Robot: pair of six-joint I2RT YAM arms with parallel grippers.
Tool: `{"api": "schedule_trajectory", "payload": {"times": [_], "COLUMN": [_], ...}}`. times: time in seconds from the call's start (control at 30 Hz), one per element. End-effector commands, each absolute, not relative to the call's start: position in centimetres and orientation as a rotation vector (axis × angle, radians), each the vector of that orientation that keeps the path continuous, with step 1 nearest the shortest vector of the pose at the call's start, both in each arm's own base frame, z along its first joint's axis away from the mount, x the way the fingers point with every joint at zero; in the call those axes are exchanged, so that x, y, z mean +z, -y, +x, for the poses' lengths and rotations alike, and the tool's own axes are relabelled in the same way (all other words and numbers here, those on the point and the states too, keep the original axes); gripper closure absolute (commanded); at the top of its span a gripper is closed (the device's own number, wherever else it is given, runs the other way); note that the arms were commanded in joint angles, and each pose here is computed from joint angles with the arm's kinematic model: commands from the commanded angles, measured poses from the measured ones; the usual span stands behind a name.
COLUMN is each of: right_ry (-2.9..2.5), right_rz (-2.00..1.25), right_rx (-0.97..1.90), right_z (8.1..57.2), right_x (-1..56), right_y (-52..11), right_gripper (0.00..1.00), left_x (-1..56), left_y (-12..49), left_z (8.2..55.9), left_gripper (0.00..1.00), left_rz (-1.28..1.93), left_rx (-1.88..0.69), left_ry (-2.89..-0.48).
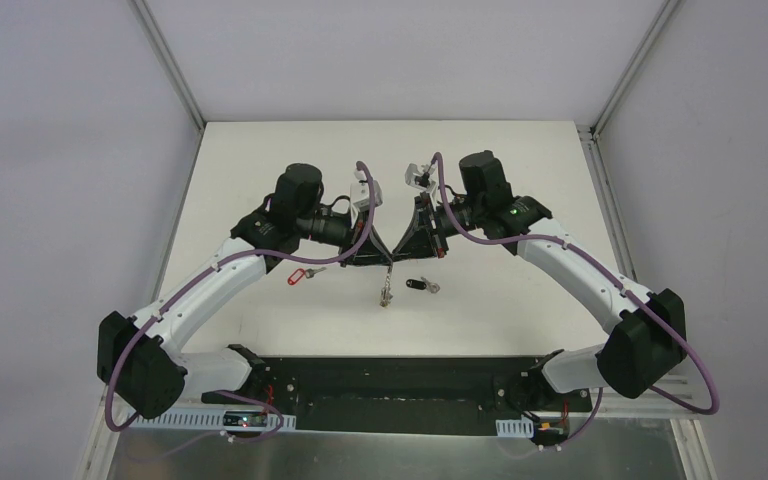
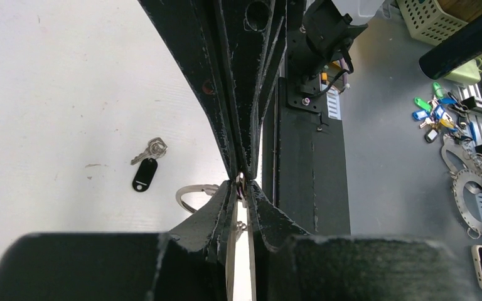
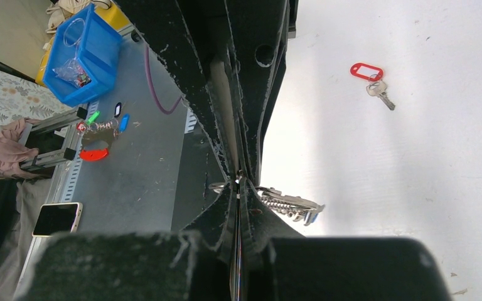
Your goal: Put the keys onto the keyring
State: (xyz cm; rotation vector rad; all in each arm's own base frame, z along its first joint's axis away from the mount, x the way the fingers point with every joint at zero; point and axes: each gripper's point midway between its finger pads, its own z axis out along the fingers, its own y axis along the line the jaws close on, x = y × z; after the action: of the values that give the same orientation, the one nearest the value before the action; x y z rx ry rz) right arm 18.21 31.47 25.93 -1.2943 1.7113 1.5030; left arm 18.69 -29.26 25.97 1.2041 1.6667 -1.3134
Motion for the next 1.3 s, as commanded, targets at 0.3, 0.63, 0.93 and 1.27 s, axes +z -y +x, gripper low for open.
{"api": "schedule_trajectory", "payload": {"times": [0.3, 0.63, 0.93, 1.27], "right_ry": [-1.636, -1.693, -1.712, -1.775], "right_rz": [-1.305, -1.261, -1.234, -1.174], "right_rx": [1.483, 1.403, 1.382, 1.147], "right_z": [18.3, 19.7, 20.1, 22.0], "right_x": [27.3, 26.9, 26.9, 24.8], "right_y": [-31.5, -31.5, -31.5, -28.7], "right_gripper": [1.00, 1.00, 0.69, 0.53], "left_x": [27.9, 27.7, 27.1, 27.0], "left_y": [29.7, 28.5, 27.5, 27.1], "left_z": [18.4, 18.6, 18.4, 17.8], "left_gripper": [1.00, 1.00, 1.00, 1.00], "left_rz": [1.227, 1.086, 1.025, 0.986], "left_rx": [-1.357, -1.284, -1.238, -1.267], "left_ry": [-1.588, -1.771, -1.874, -1.906]}}
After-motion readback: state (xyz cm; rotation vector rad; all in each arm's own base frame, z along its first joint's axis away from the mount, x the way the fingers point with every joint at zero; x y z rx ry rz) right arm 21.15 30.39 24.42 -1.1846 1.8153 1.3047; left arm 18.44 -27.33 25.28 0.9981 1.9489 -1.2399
